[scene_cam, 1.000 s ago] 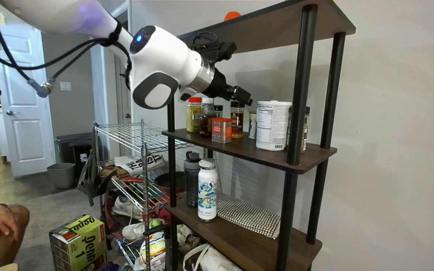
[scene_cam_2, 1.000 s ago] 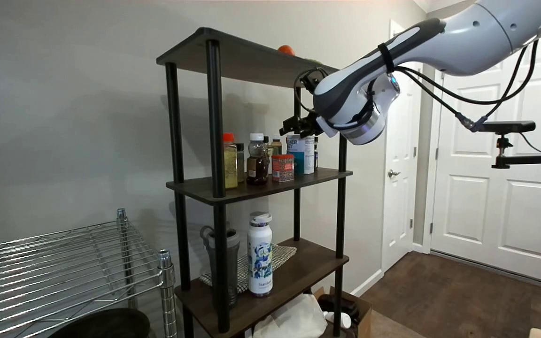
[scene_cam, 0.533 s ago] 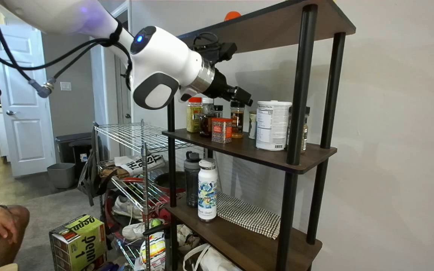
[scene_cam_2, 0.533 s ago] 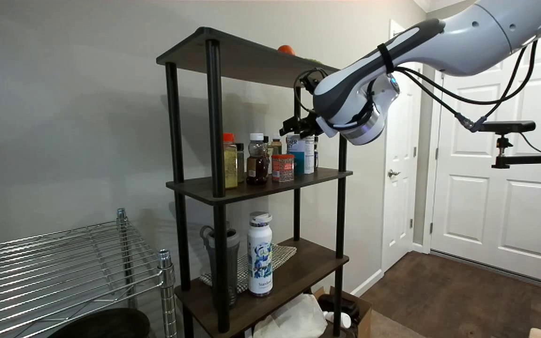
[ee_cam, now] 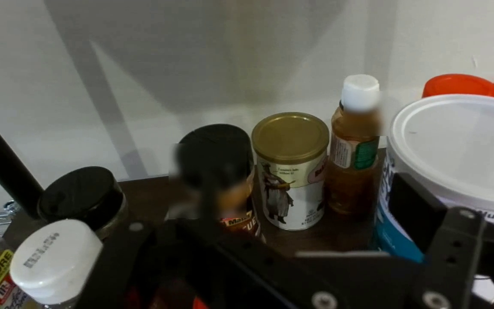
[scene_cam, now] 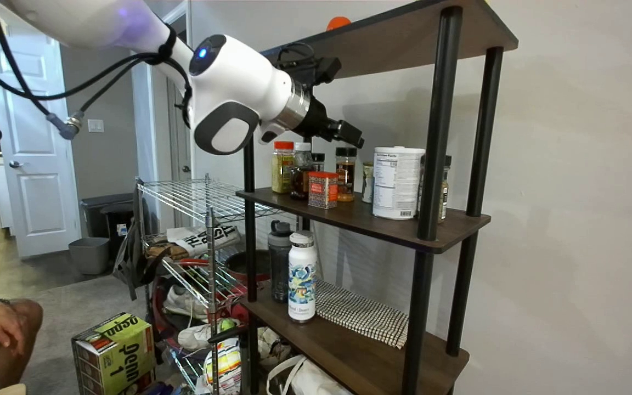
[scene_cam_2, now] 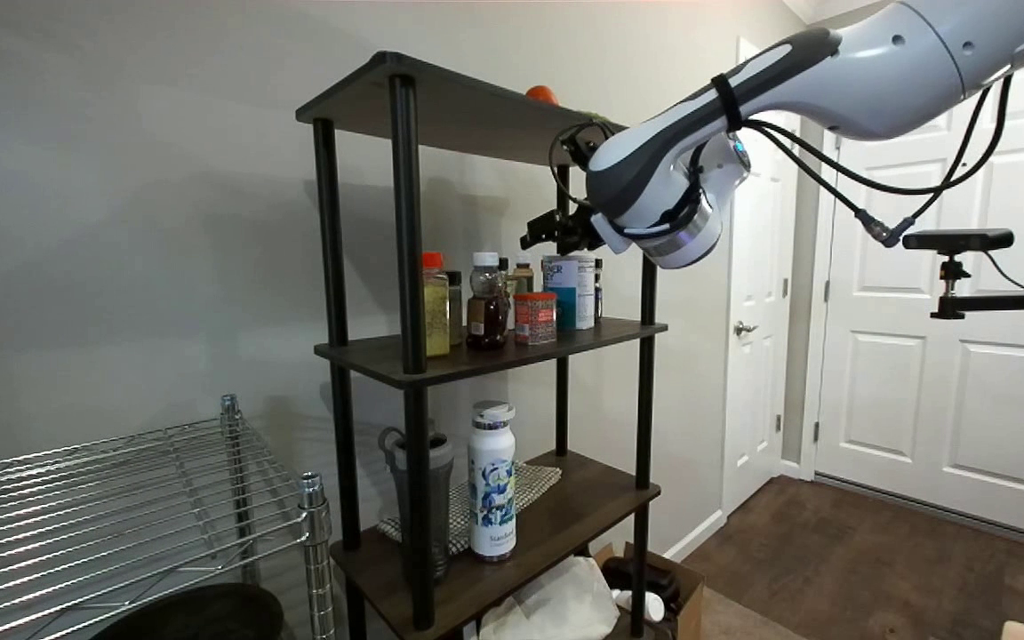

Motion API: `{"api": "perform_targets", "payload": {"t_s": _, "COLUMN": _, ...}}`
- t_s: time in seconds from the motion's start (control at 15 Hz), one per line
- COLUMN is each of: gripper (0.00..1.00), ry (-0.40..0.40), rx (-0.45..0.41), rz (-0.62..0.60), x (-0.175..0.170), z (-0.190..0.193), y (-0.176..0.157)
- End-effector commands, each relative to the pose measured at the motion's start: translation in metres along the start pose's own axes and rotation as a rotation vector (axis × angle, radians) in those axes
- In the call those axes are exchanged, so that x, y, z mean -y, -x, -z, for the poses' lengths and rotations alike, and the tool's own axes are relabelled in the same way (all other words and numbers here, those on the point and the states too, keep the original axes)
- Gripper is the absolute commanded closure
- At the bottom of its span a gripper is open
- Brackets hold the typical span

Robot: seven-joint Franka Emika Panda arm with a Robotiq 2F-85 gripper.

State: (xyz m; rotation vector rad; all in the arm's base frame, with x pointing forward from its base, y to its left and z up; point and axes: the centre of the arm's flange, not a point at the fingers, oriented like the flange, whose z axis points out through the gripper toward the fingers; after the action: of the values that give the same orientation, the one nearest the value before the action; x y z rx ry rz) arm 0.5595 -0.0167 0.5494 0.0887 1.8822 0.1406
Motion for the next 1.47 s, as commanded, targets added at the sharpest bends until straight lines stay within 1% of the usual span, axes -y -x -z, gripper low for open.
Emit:
{"api": "perform_targets", "payload": {"t_s": 0.0, "gripper": 0.0, "ry": 0.004, "rx": 0.006, "rz": -0.013, "x": -0.01, "z": -0.016, "y": -0.014}}
{"api": "perform_targets", "payload": {"t_s": 0.4, "gripper": 0.0, "ry": -0.008, "rx": -0.001, "rz": -0.01, "x": -0.01, "z": -0.035, "y": -0.027}}
{"api": "perform_targets", "payload": {"t_s": 0.87, "gripper": 0.0, "ry": -0.021, "rx": 0.015, "rz": -0.017, "x": 0.0, "z": -0.063, "y": -0.012}}
{"api": "perform_targets", "payload": {"t_s": 1.0, "gripper": 0.0, "ry": -0.016, "rx": 0.012, "rz": -0.02, "x": -0.004, "z": -0.067, "y": -0.012}}
{"api": "perform_targets", "payload": {"t_s": 1.4, "gripper": 0.0, "ry": 0.055, "rx": -0.002, "rz": 0.002, "x": -0.036, "z": -0.072, "y": -0.015}}
